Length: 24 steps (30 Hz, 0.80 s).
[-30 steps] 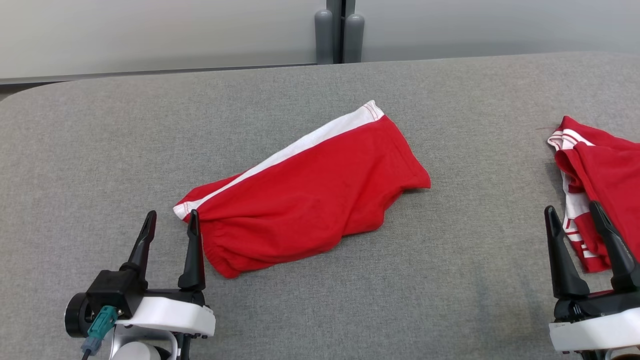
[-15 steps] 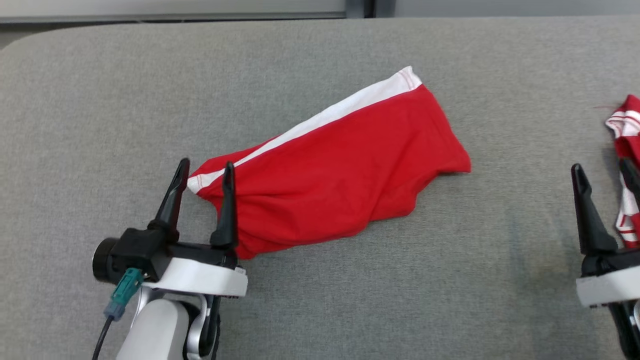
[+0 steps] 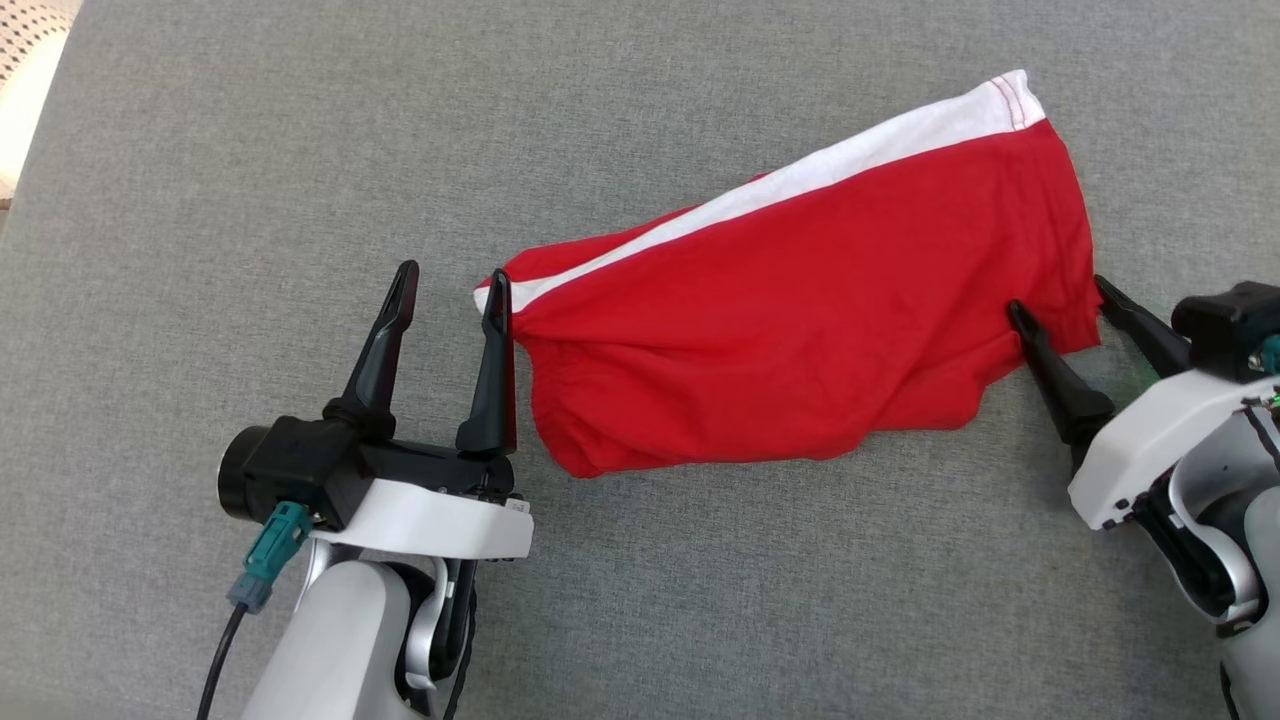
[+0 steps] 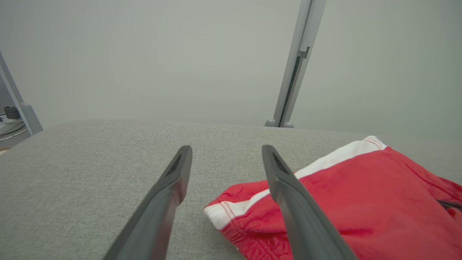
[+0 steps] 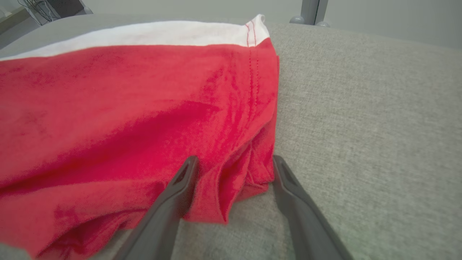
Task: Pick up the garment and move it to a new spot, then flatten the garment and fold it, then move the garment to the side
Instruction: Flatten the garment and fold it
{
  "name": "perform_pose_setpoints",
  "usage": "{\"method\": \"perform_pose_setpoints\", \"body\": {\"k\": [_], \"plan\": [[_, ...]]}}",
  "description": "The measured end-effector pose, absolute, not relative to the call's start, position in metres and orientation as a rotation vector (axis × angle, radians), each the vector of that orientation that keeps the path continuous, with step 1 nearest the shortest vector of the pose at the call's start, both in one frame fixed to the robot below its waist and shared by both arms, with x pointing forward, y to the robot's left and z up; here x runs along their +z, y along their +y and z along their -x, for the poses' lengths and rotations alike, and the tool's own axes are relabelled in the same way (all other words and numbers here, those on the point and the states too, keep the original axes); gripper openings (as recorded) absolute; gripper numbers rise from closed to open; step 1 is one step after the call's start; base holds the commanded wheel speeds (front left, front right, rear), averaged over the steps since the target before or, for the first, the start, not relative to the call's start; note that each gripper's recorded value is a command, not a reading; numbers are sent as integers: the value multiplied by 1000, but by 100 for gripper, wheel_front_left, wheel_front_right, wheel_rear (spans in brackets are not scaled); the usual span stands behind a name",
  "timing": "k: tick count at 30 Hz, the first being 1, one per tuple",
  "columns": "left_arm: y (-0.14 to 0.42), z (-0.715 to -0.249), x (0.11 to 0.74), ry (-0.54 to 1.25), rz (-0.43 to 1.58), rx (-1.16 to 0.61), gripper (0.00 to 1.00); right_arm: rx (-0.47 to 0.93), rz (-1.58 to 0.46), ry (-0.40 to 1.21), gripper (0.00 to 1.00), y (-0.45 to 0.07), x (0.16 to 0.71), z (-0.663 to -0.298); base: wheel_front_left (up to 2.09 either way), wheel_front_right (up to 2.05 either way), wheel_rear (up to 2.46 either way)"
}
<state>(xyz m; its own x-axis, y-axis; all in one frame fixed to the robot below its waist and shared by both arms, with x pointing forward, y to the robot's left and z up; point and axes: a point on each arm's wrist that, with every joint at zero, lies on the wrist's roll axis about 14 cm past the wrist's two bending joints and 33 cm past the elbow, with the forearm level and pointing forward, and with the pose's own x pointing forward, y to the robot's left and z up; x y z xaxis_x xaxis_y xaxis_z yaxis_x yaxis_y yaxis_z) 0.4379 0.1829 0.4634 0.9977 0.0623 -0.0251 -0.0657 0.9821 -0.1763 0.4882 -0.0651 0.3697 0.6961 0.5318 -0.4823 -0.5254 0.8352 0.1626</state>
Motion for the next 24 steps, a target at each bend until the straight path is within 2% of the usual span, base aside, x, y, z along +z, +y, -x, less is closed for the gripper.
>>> {"method": "perform_pose_setpoints", "body": {"k": [4, 5, 6, 7, 14, 24], "plan": [[184, -437, 464, 18, 184, 72, 100, 605, -2, 605, 100, -61, 362, -489, 0, 0, 0], [184, -437, 465, 17, 185, 72, 100, 605, -4, 623, 42, -61, 360, -488, 0, 0, 0], [184, -437, 465, 16, 184, 75, 100, 603, -8, 628, 9, -61, 360, -488, 0, 0, 0], [184, -438, 466, 15, 183, 77, 100, 600, -17, 629, 0, -60, 361, -489, 0, 0, 0], [180, -442, 468, 5, 184, 66, 100, 567, -87, 593, 0, -64, 369, -480, 0, 0, 0], [170, -441, 470, -3, 162, 14, 100, 354, -282, 527, 0, -103, 378, -410, 0, 0, 0]]}}
